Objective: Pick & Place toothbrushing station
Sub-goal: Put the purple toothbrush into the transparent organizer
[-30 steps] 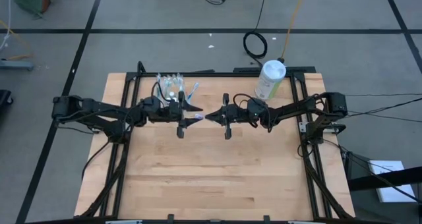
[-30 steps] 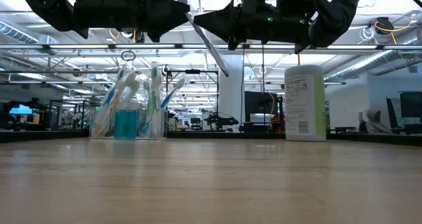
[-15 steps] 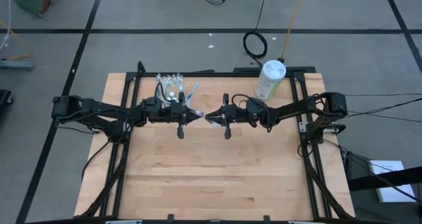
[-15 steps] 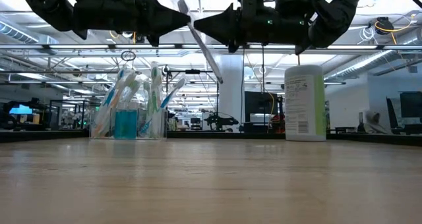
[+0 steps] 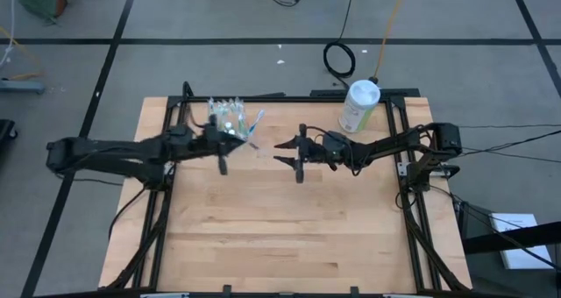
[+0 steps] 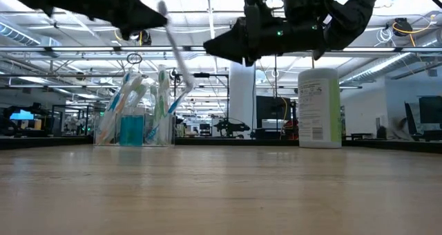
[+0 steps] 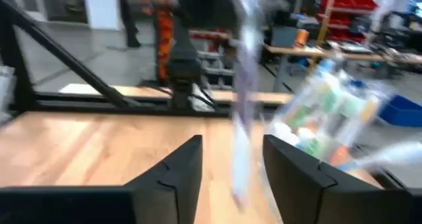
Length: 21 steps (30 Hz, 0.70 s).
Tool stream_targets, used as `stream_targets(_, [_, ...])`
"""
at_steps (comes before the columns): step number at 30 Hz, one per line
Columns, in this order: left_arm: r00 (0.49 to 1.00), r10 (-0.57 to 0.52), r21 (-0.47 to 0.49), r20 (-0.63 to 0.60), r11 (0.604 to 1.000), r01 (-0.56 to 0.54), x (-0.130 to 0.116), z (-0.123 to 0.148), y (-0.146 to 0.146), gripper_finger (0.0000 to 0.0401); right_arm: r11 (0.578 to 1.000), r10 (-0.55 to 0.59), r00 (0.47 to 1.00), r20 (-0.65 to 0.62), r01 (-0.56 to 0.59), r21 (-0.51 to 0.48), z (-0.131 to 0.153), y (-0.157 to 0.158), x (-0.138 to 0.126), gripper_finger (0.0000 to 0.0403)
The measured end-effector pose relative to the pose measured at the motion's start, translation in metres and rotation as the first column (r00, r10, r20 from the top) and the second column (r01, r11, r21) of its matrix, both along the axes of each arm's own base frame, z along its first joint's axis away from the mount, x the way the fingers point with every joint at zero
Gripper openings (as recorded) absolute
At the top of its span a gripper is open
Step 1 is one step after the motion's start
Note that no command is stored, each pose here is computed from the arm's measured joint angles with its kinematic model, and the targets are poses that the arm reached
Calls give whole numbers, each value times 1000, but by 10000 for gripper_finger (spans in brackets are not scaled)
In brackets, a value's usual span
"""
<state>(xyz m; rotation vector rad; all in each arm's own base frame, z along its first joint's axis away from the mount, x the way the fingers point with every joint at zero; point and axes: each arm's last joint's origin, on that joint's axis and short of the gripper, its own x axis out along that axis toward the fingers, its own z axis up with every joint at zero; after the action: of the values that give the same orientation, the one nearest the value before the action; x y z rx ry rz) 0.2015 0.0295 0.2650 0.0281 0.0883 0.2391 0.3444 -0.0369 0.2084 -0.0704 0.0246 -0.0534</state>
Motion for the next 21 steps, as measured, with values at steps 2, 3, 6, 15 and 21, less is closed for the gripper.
stream_targets(2, [999, 43, -16, -4, 999, -43, -18, 7, -1, 6, 1000, -11, 1000, -17, 11, 1, -2, -1, 0, 160])
stream_targets(3, [997, 75, -21, -11, 997, -75, -27, 10, -1, 6, 1000, -9, 1000, -18, 9, 2, -2, 0, 0, 163])
stream_targets(6, [975, 206, -43, -85, 977, -210, -54, 19, -1, 8, 1000, -5, 1000, -14, 5, 1, -1, 0, 0, 168])
stream_targets(15, [813, 530, -66, -242, 827, -559, -93, 68, 4, 7, 1000, -4, 1000, 6, 4, -1, 1, 0, 0, 169])
stream_targets(21, [698, 630, -25, -340, 736, -676, -81, 44, 16, 7, 1000, -4, 1000, -8, 4, 1, -1, 0, 0, 169])
